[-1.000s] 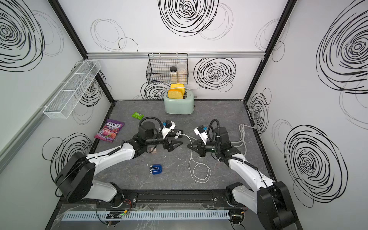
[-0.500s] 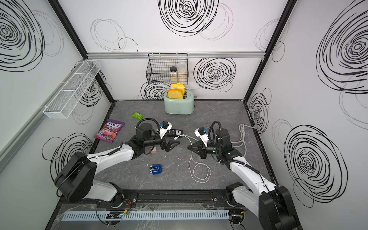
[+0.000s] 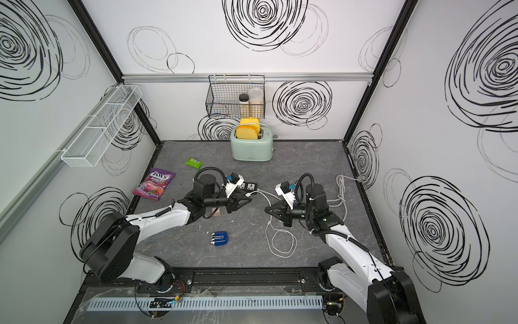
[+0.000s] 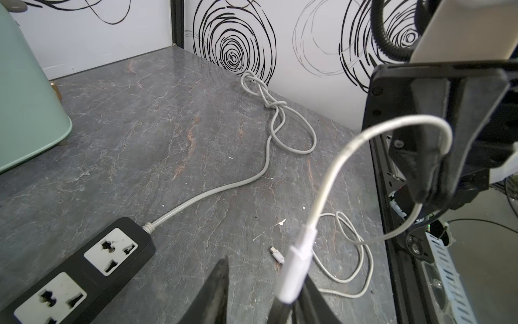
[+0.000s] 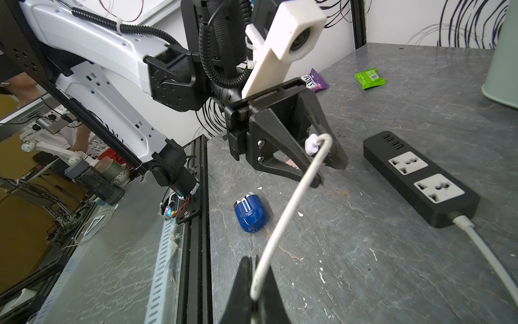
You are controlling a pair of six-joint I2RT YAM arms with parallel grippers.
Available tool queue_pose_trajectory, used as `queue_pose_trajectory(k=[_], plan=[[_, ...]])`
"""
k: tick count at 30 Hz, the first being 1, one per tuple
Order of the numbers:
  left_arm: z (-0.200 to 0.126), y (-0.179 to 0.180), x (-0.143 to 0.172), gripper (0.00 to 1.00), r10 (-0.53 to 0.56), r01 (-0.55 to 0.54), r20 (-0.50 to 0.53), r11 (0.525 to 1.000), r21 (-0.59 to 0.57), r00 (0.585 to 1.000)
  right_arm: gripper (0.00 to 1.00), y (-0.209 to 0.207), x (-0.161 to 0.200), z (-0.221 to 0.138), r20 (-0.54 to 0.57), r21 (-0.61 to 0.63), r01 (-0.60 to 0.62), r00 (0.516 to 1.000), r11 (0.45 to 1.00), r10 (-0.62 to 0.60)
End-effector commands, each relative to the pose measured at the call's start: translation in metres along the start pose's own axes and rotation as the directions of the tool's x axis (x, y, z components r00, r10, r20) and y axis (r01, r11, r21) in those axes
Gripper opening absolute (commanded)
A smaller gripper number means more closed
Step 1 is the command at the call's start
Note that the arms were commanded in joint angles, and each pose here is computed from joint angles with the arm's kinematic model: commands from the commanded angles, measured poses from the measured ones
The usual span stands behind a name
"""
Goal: Charge the electric shaver
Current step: Pick up the charging cable from the center of the board.
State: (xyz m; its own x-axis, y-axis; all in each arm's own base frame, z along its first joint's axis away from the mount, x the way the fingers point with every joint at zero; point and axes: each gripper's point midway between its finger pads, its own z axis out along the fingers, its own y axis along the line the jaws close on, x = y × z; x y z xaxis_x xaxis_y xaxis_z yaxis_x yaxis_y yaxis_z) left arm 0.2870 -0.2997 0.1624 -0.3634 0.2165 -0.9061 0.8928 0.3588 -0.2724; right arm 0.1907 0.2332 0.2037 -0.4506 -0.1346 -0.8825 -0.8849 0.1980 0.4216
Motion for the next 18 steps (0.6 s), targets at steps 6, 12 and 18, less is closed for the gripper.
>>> queue_pose_trajectory(k=[6, 12, 18], plan=[[-0.005, -0.013, -0.016, 0.72, 0.046, -0.047, 0.026, 0.998, 0.041, 0.999, 0.00, 0.000, 0.002, -0.001, -0.009, 0.020, 0.052, 0.999, 0.998, -0.052], [-0.014, -0.016, -0.025, 0.78, 0.011, -0.016, 0.072, 0.997, 0.079, 0.997, 0.00, -0.002, 0.006, -0.001, -0.012, 0.031, 0.059, 0.998, 0.998, -0.059], [-0.007, -0.025, -0.019, 0.54, 0.011, -0.014, 0.024, 0.991, 0.136, 1.000, 0.00, -0.002, 0.005, 0.000, -0.006, 0.036, 0.073, 0.997, 0.997, -0.072]])
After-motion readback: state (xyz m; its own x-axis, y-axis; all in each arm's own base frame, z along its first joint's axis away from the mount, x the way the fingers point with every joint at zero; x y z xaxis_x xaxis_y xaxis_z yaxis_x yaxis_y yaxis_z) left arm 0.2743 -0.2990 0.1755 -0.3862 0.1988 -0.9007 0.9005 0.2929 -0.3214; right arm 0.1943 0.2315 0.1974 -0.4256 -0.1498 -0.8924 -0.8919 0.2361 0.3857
